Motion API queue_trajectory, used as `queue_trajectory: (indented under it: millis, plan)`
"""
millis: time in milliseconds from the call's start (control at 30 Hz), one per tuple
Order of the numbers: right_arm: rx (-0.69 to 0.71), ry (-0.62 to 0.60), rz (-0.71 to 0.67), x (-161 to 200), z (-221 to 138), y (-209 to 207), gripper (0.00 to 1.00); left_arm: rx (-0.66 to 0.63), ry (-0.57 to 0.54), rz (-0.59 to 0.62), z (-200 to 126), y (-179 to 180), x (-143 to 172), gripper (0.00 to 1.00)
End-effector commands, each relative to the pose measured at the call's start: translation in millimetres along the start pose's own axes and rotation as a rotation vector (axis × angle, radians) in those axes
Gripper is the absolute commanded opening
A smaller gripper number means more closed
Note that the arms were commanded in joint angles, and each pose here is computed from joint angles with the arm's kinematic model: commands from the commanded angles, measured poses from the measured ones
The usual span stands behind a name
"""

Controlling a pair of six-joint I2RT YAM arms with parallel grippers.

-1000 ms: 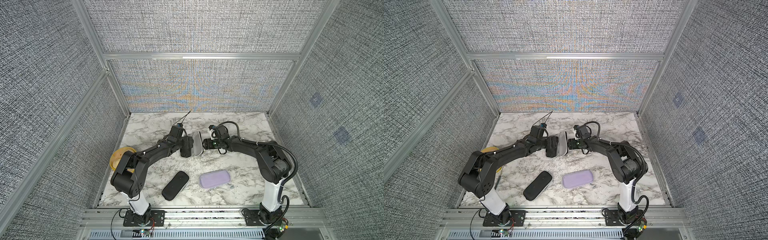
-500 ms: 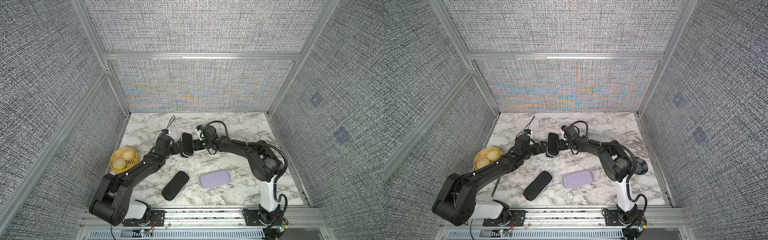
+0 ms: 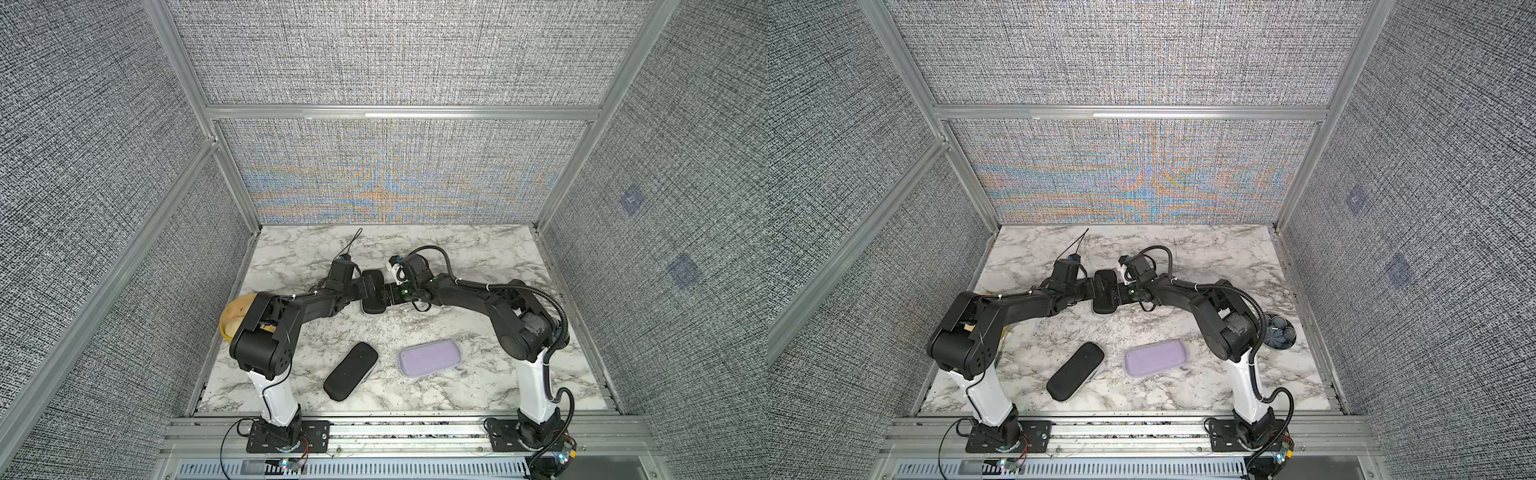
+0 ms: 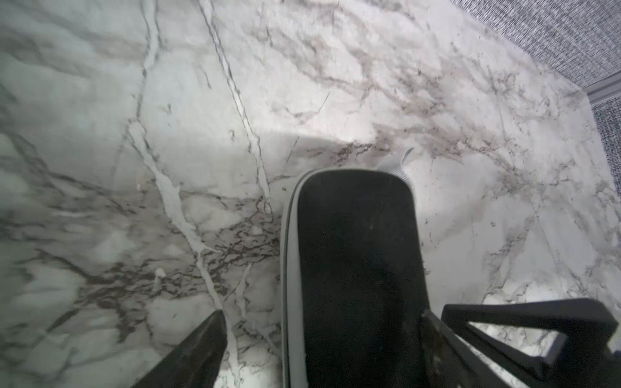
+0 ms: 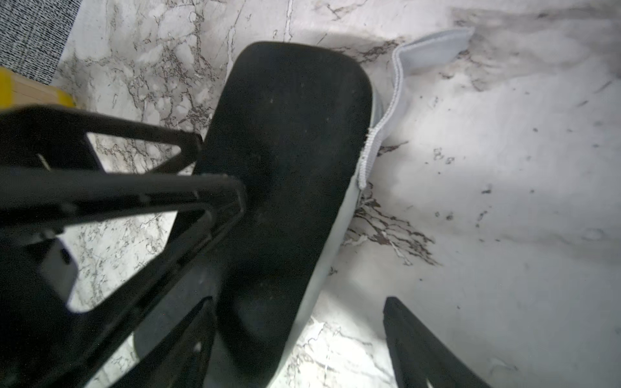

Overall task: Put umbrellas into zippered umbrella sleeves
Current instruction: Pick up the umbrella sleeve at the center of the board.

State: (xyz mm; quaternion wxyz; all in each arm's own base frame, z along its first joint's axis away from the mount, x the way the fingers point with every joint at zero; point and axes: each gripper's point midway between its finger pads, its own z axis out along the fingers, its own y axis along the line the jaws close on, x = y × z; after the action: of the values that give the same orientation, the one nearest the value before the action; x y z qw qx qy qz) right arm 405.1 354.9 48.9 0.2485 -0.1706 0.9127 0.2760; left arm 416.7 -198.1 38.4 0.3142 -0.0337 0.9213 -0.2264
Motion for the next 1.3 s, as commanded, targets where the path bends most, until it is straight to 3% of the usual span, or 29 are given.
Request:
queue_trajectory:
  millis: [0,33,367,467,567,933,1100,1200,1267]
  plan:
    - [-0.050,0.016,0.063,2.3,3.4,1.0,0.81,-0.002,-0.004,-0.029,7.4,8.2,1.6,0.70]
    - [-0.065,0.015,0.069,3.4,4.1,3.9,0.81,-0.006,0.000,-0.042,9.2,12.4,5.5,0.62]
    - [-0.222,0.024,0.201,7.5,25.0,23.7,0.79,0.076,-0.007,-0.141,2.7,23.6,34.8,0.58]
    - [-0.260,0.013,0.227,9.5,31.9,28.4,0.75,0.158,-0.011,-0.184,3.6,21.3,44.9,0.42]
    - [-0.305,0.006,0.247,11.6,36.8,35.3,0.73,0.166,0.018,-0.196,11.5,23.9,54.6,0.41]
    - [-0.418,-0.044,0.234,-3.3,41.6,66.1,0.39,0.240,0.008,-0.231,12.4,18.5,65.8,0.35]
    - [-0.405,-0.061,0.211,-5.4,36.3,68.5,0.19,0.282,0.022,-0.245,16.8,14.5,70.8,0.37]
    - [-0.404,-0.097,0.178,-8.1,28.8,67.1,0.13,0.293,0.005,-0.234,10.6,10.9,65.0,0.45]
    - [-0.444,-0.096,0.166,-8.8,27.0,72.4,0.13,0.292,0.008,-0.234,10.0,11.9,66.6,0.56]
